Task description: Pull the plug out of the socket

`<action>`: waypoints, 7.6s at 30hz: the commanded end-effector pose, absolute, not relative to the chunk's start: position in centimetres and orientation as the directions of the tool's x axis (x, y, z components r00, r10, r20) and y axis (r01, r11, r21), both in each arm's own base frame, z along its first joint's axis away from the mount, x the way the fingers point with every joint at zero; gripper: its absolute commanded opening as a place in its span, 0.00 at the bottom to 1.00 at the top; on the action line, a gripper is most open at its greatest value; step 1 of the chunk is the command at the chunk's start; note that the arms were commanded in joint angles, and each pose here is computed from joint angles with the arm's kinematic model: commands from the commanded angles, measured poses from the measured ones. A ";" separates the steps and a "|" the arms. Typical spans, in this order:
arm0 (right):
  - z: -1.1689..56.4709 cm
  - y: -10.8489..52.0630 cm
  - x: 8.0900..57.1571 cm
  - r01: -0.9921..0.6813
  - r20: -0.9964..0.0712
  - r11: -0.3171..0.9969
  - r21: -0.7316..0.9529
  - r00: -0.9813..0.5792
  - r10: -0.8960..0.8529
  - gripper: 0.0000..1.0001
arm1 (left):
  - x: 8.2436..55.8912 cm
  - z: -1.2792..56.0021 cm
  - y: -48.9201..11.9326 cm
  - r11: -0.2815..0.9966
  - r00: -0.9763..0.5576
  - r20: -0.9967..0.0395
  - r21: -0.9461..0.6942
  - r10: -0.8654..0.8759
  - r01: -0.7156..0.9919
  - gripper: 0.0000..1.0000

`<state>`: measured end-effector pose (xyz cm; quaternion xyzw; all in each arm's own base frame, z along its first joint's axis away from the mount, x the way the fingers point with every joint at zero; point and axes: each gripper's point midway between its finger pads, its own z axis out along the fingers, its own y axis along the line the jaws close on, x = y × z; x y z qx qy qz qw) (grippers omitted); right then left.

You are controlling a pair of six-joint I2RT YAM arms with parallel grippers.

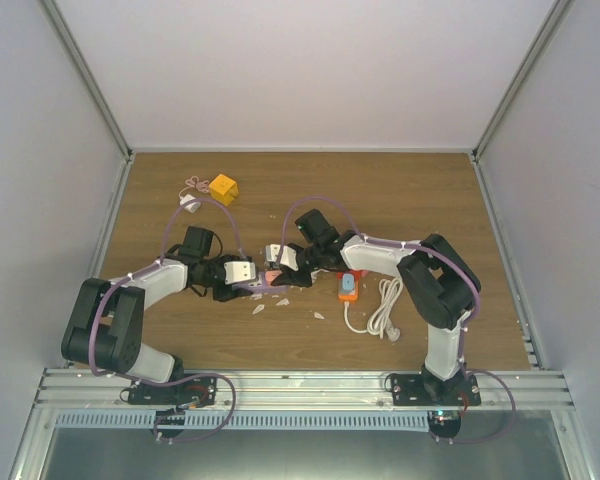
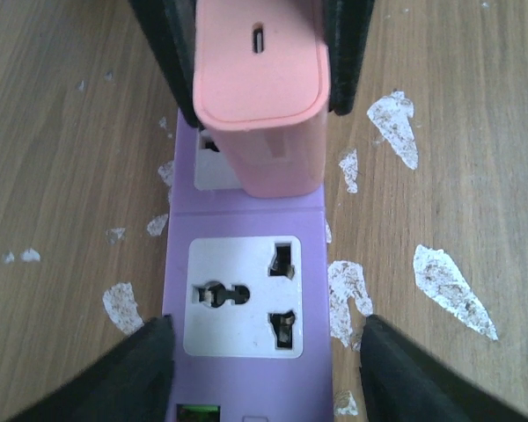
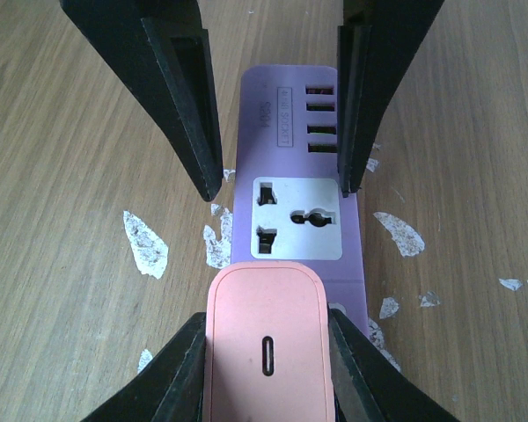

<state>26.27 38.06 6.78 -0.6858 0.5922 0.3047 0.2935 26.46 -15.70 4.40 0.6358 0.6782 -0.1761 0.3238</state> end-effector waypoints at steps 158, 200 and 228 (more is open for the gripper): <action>25.3 33.2 37.6 -0.688 -0.743 0.287 0.667 -0.646 0.178 0.10 | 37.1 27.0 -25.2 0.515 0.028 -0.835 0.364 0.549 0.776 0.80; 25.1 33.1 37.1 -0.706 -0.757 0.280 0.651 -0.634 0.159 0.65 | 37.4 23.8 -24.9 0.520 -0.038 -0.800 0.352 0.599 0.778 0.31; 20.2 32.0 35.9 -0.907 -0.899 0.279 0.314 -0.379 -0.220 0.90 | 40.5 8.2 -2.2 0.834 -0.626 -0.631 0.061 0.458 0.548 0.33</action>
